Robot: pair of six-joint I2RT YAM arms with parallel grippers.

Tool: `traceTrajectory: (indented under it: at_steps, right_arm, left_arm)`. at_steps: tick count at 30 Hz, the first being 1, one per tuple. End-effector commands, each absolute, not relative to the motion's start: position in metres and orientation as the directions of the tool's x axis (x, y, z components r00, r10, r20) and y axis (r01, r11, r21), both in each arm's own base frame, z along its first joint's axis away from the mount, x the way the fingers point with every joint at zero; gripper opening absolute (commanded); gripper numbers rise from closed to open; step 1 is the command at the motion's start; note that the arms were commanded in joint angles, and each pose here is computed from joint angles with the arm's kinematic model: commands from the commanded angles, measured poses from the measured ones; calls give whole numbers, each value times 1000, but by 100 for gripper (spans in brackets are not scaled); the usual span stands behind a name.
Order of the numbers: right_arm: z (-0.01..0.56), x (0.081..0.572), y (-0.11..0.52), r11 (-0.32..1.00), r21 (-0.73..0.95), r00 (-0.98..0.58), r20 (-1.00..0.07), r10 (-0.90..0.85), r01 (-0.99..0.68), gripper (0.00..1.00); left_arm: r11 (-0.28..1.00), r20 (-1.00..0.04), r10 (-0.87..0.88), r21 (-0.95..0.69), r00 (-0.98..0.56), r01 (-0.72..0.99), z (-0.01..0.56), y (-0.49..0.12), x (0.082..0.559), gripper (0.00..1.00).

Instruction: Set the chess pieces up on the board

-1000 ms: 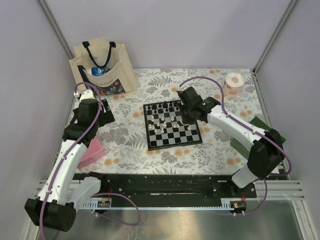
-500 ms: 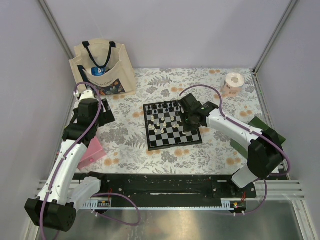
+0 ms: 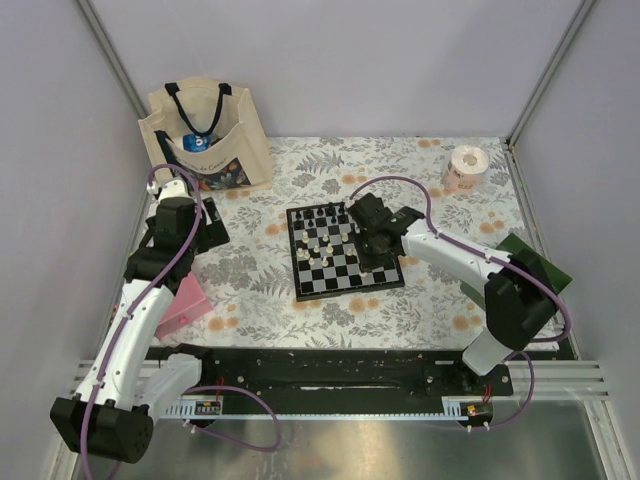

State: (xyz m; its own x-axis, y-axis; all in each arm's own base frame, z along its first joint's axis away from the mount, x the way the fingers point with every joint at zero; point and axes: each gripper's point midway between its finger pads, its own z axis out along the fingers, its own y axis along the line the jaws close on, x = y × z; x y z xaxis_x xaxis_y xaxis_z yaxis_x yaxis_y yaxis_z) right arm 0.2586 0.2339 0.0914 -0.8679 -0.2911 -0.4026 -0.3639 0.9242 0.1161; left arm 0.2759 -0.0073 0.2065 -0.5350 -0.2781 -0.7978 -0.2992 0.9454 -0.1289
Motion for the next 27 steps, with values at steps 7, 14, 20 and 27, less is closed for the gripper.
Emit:
traceTrajectory:
  at_steps: [7, 14, 20, 27]
  right_arm:
    - [75, 247, 247, 921, 94, -869, -378, -318, -378, 5]
    - [67, 254, 252, 922, 69, -865, -379, -329, -380, 5]
    - [64, 264, 255, 923, 53, -853, -406, -329, -381, 5]
    - [66, 268, 258, 923, 55, -850, -414, -325, -380, 5]
  left_arm:
    - [943, -820, -298, -174, -488, -283, 219, -11, 285, 99]
    - [942, -820, -298, -168, -489, -292, 218, -9, 284, 99]
    - [941, -819, -301, -172, -488, -291, 219, -9, 285, 99]
    - [941, -819, -301, -171, -489, -293, 218, -8, 284, 99]
